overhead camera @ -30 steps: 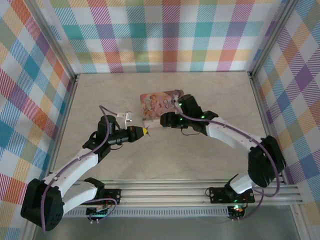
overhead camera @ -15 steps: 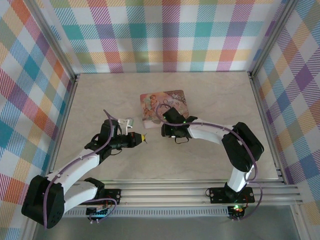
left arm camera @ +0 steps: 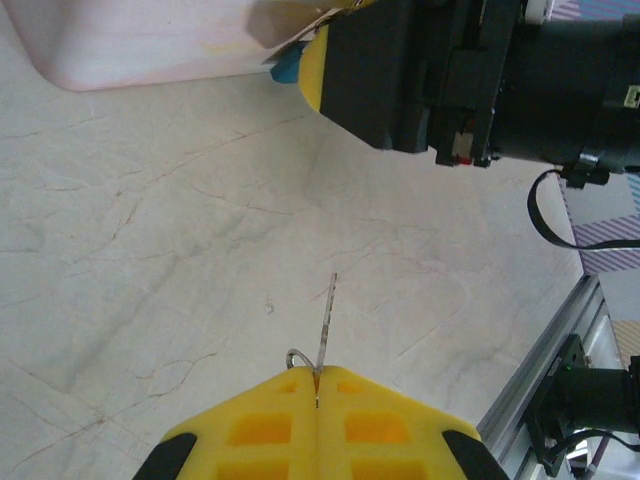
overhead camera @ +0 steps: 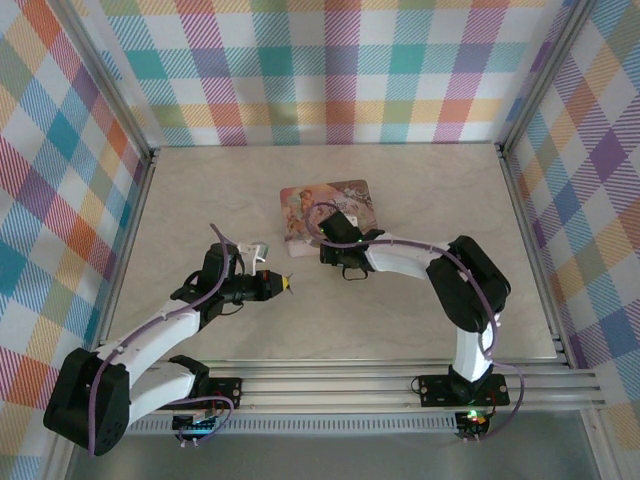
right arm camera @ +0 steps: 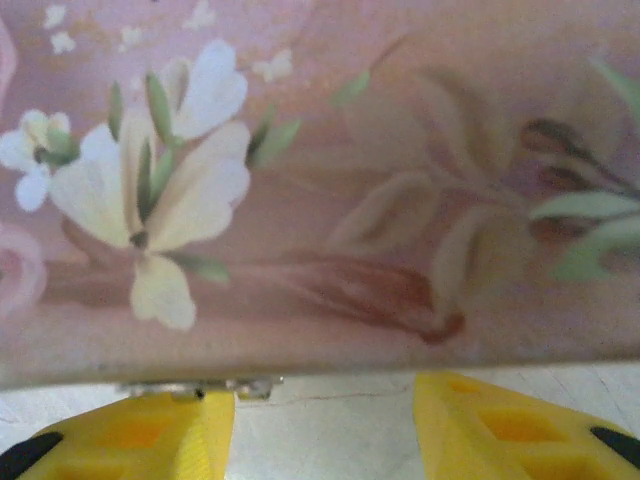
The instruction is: Unlock a padlock with a key
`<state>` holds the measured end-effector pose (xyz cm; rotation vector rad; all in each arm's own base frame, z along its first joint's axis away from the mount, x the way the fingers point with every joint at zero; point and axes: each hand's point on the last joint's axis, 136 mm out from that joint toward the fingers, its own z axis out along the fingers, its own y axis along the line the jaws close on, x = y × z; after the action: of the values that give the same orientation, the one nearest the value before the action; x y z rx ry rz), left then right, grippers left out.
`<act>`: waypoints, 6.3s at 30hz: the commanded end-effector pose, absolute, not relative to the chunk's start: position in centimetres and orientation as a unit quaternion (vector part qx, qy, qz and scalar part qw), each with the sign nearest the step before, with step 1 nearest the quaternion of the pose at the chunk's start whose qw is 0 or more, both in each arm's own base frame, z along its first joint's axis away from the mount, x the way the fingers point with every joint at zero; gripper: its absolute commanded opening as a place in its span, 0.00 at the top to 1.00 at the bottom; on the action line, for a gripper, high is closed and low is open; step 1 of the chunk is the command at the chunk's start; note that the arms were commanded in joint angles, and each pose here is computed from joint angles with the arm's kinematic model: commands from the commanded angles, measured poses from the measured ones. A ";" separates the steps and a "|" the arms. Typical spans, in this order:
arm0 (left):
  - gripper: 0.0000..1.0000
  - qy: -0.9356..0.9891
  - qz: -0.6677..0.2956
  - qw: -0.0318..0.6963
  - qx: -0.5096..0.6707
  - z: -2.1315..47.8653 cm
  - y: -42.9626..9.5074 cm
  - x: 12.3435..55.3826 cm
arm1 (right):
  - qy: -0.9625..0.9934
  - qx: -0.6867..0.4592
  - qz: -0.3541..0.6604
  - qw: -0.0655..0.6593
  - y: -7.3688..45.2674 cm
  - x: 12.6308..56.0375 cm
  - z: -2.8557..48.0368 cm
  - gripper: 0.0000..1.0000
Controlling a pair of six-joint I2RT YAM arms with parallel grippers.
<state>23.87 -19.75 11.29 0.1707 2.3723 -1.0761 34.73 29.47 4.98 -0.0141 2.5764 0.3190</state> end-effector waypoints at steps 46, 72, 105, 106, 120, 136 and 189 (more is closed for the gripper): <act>1.00 0.797 -0.400 0.416 0.176 13.3 -20.5 24.3 | 0.960 -0.066 0.198 0.189 32.0 32.1 10.8 1.00; 1.00 0.759 -0.367 0.491 0.219 15.0 -22.3 27.0 | 0.914 -0.013 0.405 0.028 33.7 30.5 18.1 1.00; 1.00 0.738 -0.409 0.485 0.230 16.0 -25.9 29.3 | 0.891 0.016 0.453 0.006 33.8 31.3 19.0 1.00; 1.00 0.739 -0.408 0.484 0.229 15.9 -25.9 29.4 | 0.891 0.017 0.453 0.005 33.8 31.3 19.0 1.00; 1.00 0.734 -0.414 0.492 0.220 16.4 -25.9 29.7 | 0.892 0.018 0.452 0.005 33.7 31.1 18.8 1.00; 1.00 0.736 -0.414 0.492 0.213 16.1 -26.0 30.2 | 0.884 0.014 0.468 -0.008 34.1 30.7 19.2 1.00; 1.00 0.752 -0.470 0.431 0.167 14.1 -27.1 32.2 | 0.898 -0.020 0.440 -0.015 33.3 29.5 12.7 1.00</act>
<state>30.68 -26.62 12.26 0.4571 1.9468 -1.1660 30.88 32.53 14.11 -0.0444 2.8165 1.3236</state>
